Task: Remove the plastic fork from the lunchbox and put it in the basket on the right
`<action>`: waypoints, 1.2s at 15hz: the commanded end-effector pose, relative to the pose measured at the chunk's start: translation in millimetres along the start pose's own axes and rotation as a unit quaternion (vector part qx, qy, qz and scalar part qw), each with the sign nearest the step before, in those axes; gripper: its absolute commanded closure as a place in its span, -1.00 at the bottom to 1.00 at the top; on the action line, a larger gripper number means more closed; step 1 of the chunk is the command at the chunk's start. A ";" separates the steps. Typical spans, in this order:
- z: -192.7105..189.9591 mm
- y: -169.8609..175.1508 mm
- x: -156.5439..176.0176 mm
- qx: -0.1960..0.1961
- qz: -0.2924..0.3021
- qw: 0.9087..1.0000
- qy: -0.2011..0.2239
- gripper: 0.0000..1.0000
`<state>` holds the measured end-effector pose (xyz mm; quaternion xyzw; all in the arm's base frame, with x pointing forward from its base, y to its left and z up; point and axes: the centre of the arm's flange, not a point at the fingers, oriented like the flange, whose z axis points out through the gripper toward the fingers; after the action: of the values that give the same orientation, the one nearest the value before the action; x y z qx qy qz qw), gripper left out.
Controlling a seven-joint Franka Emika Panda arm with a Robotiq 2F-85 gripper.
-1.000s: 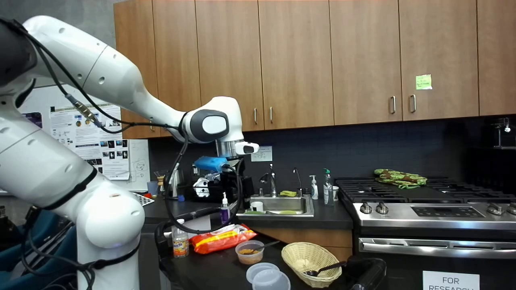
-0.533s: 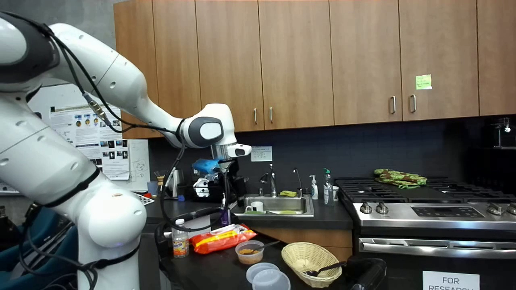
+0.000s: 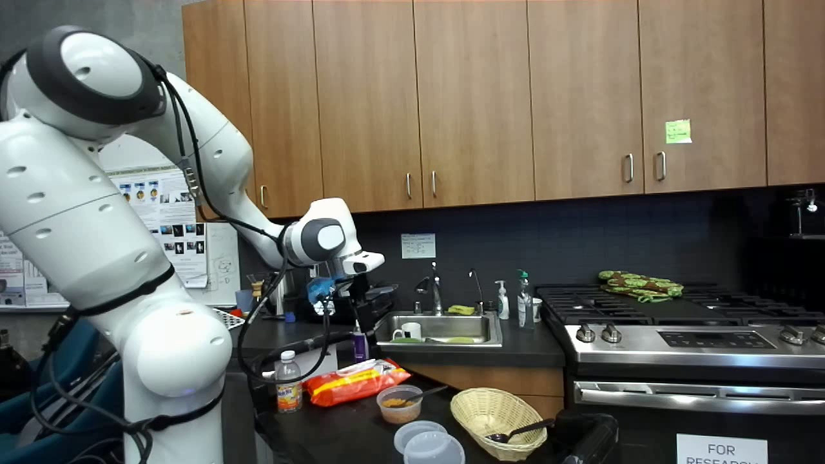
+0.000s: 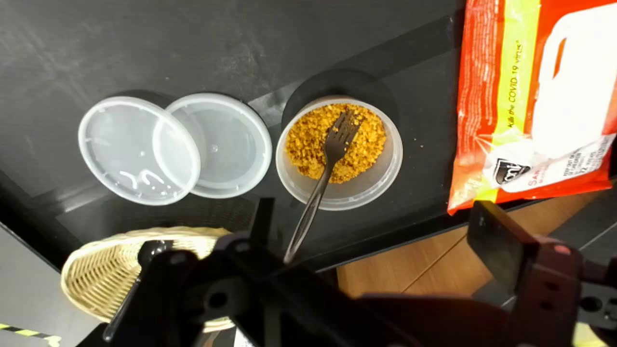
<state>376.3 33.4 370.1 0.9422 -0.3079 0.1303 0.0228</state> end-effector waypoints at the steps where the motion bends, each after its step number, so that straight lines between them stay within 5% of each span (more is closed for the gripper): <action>1: 25.2 -6.3 -8.0 -0.030 0.048 0.998 -0.006 -1.00; 18: 86.5 6.2 21.5 -0.041 0.114 0.992 -0.033 -1.00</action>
<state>409.6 5.2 291.9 0.9028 -0.4192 0.0886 0.0359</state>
